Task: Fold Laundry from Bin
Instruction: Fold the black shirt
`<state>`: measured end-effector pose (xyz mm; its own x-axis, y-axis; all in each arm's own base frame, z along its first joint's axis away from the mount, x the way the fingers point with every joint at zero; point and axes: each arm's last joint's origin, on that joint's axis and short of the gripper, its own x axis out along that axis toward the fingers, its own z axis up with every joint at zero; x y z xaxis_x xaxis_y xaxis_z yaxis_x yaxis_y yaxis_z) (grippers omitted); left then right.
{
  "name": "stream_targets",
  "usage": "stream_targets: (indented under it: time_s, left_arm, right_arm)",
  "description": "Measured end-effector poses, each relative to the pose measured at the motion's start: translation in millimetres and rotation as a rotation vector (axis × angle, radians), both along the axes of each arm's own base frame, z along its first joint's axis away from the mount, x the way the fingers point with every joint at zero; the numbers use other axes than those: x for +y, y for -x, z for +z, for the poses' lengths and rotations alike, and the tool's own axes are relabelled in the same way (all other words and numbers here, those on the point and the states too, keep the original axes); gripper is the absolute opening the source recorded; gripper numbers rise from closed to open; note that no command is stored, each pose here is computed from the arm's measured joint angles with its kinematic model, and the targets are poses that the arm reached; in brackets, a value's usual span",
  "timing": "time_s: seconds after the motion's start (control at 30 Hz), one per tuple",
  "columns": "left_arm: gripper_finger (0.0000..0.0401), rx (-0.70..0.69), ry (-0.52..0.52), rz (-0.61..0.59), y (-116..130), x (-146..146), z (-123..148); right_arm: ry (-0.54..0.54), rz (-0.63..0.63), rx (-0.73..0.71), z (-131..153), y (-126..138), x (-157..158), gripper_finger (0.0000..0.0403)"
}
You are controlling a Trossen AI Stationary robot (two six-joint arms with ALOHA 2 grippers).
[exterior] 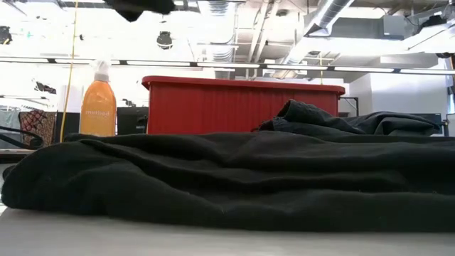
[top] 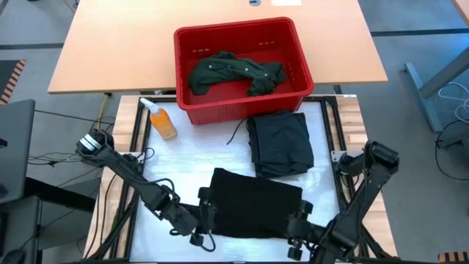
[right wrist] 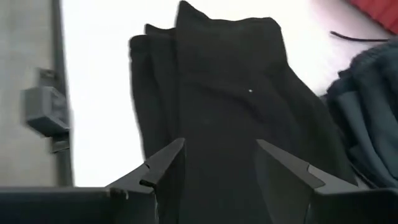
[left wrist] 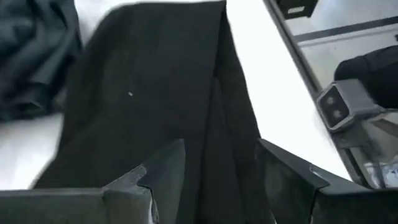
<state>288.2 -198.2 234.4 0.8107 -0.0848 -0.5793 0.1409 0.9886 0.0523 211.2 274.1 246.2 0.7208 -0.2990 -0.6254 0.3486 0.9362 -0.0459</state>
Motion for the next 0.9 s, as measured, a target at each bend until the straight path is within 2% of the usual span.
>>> stream_targets:
  time_s: [0.07,0.17,0.23,0.37,0.53,0.63,0.8,0.9]
  left_arm:
    - [0.0187,0.018,-0.01,0.015,-9,-4,-16]
    - [0.0187,0.085,-0.087,0.034,-28,-8,-45]
    - [0.0187,0.159,-0.159,0.064,-37,-7,-61]
    - [0.0187,0.26,-0.217,0.105,-51,-7,-78]
    - [0.0186,0.224,-0.276,0.14,-61,-8,-67]
    - [0.0171,0.248,-0.323,0.124,-60,-7,-65]
    - [0.0125,0.32,-0.251,0.047,-60,-6,-67]
    - [0.0106,0.327,-0.244,0.042,-60,-5,-67]
  right_arm:
    - [0.03,-0.025,0.001,-14,-1,-1,0.0212]
    - [0.065,-0.07,0.003,-28,-6,-7,0.0212]
    - [0.072,-0.09,0.0,-30,-10,-12,0.0212]
    - [0.102,-0.071,0.011,-30,-11,-13,0.0212]
    - [0.149,-0.008,0.034,-29,-7,-9,0.0212]
    - [0.178,0.005,0.051,-29,-7,-11,0.0212]
    - [0.196,-0.008,0.067,-30,-9,-15,0.0212]
    - [0.192,-0.009,0.066,-30,-10,-15,0.0212]
